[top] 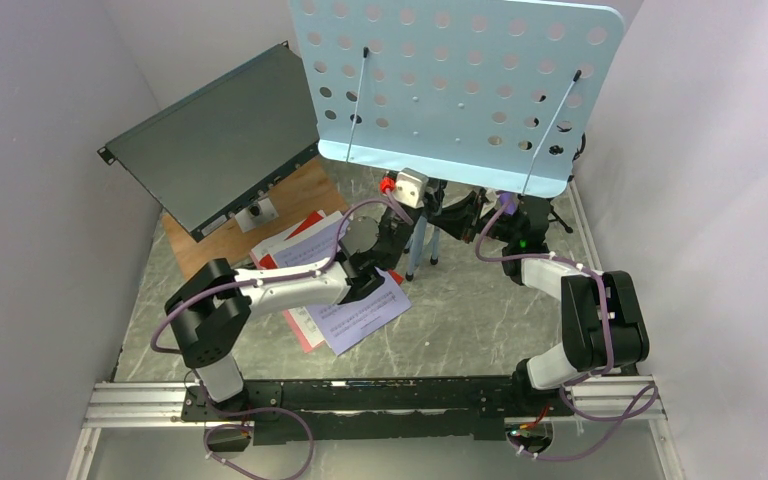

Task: Pack up the instrument practice props
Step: Close the music stand at the center of the board, then place the music stand at the center of the board.

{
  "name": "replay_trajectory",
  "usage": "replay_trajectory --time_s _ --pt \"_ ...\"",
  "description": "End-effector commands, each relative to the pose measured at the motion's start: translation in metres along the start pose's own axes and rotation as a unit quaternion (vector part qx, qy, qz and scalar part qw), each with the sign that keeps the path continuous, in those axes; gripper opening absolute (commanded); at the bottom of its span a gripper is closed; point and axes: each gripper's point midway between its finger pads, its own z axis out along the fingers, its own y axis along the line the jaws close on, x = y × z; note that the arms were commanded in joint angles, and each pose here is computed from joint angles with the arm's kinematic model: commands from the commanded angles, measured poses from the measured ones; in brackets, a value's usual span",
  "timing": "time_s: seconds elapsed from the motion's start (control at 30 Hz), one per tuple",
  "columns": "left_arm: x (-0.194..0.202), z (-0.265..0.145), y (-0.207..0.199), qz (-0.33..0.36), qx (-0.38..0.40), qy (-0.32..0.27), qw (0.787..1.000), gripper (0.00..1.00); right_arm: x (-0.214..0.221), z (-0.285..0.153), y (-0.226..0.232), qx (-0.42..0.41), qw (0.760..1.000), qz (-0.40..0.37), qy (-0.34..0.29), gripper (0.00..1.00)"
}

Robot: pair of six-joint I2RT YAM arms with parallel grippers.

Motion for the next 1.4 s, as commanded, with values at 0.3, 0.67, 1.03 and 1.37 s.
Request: replay_trajectory --time_s 0.3,0.67,1.03,1.37 --pt "-0.025 0.016 0.002 -0.019 -0.014 -0.035 0.999 0.25 -0.007 -0.001 -0.005 0.005 1.000 -0.002 -0.002 0.00" --pt "-0.029 0.020 0.001 -0.030 -0.008 -0.027 0.999 0.00 -0.017 -0.002 0.001 -0.005 1.000 -0.018 -0.009 0.00" --pt "-0.043 0.033 0.012 -0.093 -0.067 0.029 0.993 0.00 -0.064 -0.003 0.011 -0.019 1.000 0.020 -0.002 0.00" --pt "-0.054 0.050 0.010 -0.092 -0.081 0.053 0.991 0.00 -0.089 -0.009 0.018 -0.012 0.993 0.116 -0.004 0.00"
